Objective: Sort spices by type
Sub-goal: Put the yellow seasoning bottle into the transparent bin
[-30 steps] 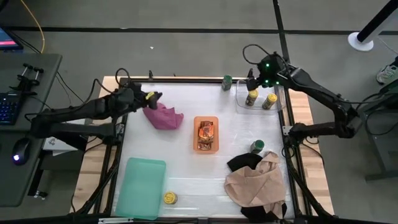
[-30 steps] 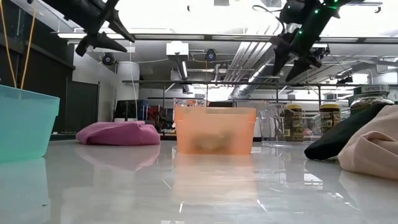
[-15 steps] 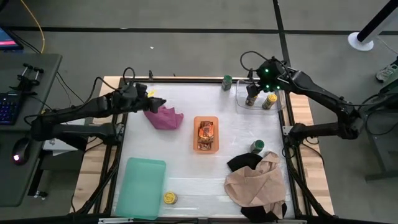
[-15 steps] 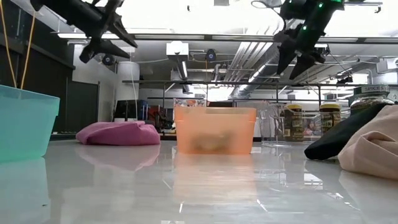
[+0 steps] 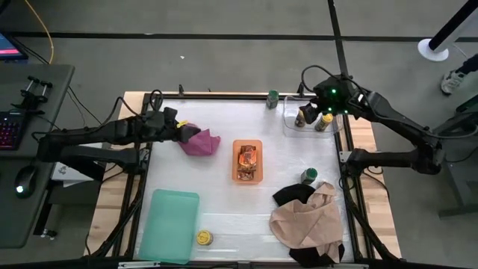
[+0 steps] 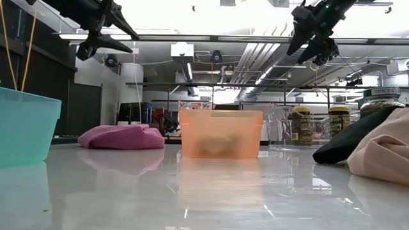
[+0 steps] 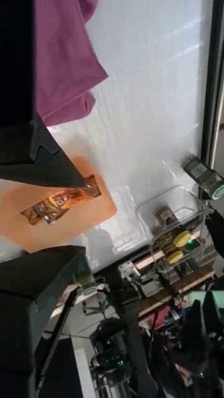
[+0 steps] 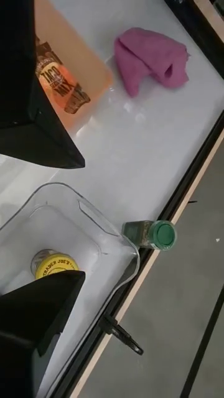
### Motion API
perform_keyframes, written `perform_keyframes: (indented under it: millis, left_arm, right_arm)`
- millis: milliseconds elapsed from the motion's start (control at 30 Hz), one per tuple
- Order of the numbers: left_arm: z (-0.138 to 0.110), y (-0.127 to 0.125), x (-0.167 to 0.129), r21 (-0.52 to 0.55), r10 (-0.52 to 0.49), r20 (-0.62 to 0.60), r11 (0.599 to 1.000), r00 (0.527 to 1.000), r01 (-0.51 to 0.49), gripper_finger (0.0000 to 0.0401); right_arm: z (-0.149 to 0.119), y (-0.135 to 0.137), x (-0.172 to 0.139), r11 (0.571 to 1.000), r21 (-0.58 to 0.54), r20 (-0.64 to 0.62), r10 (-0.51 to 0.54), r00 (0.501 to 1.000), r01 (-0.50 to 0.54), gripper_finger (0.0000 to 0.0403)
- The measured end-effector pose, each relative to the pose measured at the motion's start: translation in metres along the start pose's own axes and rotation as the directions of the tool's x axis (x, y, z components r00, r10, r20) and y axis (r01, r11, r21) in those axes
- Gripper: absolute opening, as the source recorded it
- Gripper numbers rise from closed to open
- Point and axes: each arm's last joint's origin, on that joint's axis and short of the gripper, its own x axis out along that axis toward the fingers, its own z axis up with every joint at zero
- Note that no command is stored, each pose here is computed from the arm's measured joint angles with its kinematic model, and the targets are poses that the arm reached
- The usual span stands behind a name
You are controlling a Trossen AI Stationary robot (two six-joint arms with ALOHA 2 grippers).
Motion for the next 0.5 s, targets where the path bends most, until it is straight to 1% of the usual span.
perform_keyframes:
  millis: [100,200,267,333,400,433,500]
  left_arm:
    - [0.000,0.000,0.000,0.001,0.002,-0.002,1.000,1.000,-0.002,0.0147]
    - [0.000,0.000,0.000,0.003,-0.001,0.001,1.000,1.000,0.001,0.0147]
    - [0.001,-0.001,0.001,0.037,0.013,0.030,0.999,0.999,-0.014,0.0147]
    - [0.003,-0.002,0.005,0.099,0.035,0.084,0.994,0.996,-0.043,0.0147]
    - [0.005,-0.005,0.009,0.193,0.020,0.115,0.980,0.993,-0.042,0.0147]
    - [0.006,-0.008,0.010,0.227,-0.009,0.120,0.974,0.993,-0.019,0.0147]
    - [0.004,-0.015,0.011,0.267,-0.103,0.080,0.961,0.991,0.078,0.0147]
  right_arm:
    - [-0.001,0.000,0.000,1.000,-0.016,-0.009,-0.004,1.000,0.004,0.0275]
    - [-0.001,0.000,0.000,1.000,-0.010,-0.013,-0.001,1.000,0.001,0.0275]
    - [0.002,0.001,0.000,1.000,0.005,0.020,0.011,1.000,-0.012,0.0275]
    - [0.012,0.003,-0.001,0.999,0.010,0.122,0.043,0.992,-0.045,0.0275]
    - [0.024,0.007,-0.003,0.995,-0.027,0.244,0.100,0.965,-0.096,0.0275]
    - [0.030,0.010,-0.005,0.992,-0.042,0.304,0.126,0.944,-0.119,0.0275]
    - [0.040,0.015,-0.010,0.984,-0.064,0.413,0.176,0.894,-0.165,0.0275]
